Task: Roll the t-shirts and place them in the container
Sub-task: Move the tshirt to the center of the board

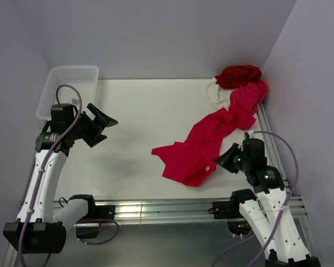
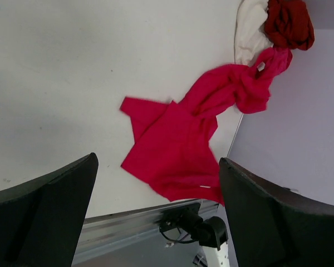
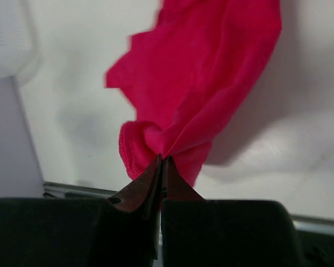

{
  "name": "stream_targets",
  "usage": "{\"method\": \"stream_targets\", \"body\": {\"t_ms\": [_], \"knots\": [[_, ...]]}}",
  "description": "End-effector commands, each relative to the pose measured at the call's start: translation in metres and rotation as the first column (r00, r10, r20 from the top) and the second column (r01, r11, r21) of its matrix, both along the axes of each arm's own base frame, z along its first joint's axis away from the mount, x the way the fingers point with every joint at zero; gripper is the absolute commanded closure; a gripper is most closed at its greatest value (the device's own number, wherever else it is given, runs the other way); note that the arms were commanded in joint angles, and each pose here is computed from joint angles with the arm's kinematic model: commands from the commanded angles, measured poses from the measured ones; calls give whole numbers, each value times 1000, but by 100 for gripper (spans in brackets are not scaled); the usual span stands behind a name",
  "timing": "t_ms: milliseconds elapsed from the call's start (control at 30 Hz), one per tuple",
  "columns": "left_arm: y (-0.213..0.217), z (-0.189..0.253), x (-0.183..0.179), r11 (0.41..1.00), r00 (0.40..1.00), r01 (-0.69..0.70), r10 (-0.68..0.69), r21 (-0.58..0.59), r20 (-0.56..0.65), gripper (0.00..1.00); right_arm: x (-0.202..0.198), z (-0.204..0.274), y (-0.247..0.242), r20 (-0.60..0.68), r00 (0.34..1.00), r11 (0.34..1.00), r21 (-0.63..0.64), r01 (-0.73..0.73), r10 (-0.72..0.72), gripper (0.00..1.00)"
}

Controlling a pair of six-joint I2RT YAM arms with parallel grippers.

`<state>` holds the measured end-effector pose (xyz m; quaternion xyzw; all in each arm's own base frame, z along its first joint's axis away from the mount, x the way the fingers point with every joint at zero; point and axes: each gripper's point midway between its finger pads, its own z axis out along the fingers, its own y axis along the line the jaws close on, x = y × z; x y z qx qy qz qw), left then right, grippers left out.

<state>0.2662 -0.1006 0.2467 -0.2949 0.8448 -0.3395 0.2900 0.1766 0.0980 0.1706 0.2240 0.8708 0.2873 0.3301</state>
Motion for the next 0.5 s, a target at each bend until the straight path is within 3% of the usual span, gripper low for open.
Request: {"method": "stream_targets", "body": {"t_ms": [0,33,100,167,233,467], "knots": [[-16,4,5,999,998,36,-35,-26,50,5,-39,-69,-26,-309,941,987,-126,102,-137,100],[-19,2,5,999,998,43,-41,-30,46,5,-41,-74,-29,-324,935,984,-145,100,-143,97],[-31,-7,5,997,997,67,-66,-42,30,5,-42,-75,-38,-333,928,974,-201,104,-168,76],[-40,-18,5,996,997,81,-81,-45,0,5,-36,-63,-38,-290,944,975,-197,103,-158,48],[-56,-26,4,992,993,121,-122,-37,-2,5,-33,-51,-37,-251,957,976,-195,98,-146,38],[-126,-64,-1,967,963,256,-256,-10,-88,6,-22,-37,-18,-248,969,984,-172,-40,-4,36]]}}
